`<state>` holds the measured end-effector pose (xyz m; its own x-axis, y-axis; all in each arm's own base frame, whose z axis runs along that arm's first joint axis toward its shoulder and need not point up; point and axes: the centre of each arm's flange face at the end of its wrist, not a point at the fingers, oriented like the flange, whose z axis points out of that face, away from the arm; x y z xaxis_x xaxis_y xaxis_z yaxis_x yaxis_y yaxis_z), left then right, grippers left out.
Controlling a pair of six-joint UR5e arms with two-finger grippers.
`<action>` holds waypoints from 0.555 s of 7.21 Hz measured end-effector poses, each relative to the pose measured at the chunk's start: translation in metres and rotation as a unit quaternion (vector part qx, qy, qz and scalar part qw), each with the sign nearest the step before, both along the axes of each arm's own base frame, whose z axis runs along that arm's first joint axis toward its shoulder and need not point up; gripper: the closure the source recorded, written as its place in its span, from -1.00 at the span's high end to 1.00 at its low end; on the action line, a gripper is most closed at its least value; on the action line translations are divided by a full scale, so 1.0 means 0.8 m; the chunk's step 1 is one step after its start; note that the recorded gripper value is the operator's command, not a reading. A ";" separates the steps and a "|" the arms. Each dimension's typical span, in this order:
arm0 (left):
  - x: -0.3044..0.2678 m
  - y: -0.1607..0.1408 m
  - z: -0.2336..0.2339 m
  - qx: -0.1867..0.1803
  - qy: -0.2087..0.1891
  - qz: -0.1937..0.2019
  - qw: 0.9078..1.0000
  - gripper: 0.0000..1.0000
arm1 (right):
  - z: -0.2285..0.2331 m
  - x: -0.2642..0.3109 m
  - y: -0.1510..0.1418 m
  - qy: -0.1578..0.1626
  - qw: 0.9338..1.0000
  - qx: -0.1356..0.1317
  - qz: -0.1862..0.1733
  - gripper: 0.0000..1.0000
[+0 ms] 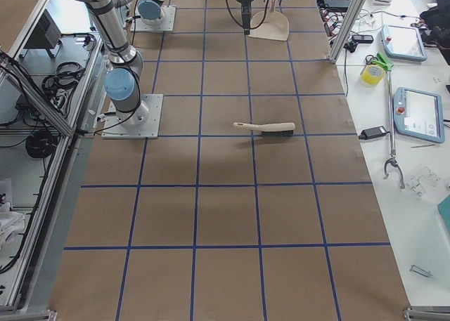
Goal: Sweep and dump trash into bin
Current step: 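Open the left gripper and release the dustpan handle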
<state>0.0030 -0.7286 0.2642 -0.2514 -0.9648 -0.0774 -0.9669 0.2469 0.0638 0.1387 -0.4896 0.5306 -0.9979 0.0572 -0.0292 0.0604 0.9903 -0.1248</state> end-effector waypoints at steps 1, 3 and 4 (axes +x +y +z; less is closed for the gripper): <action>-0.008 0.004 0.028 -0.020 0.027 -0.062 0.998 1.00 | 0.001 0.000 0.002 0.000 1.000 0.004 0.000 1.00; -0.021 0.019 0.094 -0.068 0.061 -0.199 0.976 1.00 | 0.003 0.000 0.004 0.000 1.000 0.004 -0.001 1.00; -0.026 0.029 0.126 -0.090 0.068 -0.263 0.958 1.00 | 0.010 0.000 0.008 0.000 1.000 0.000 -0.002 1.00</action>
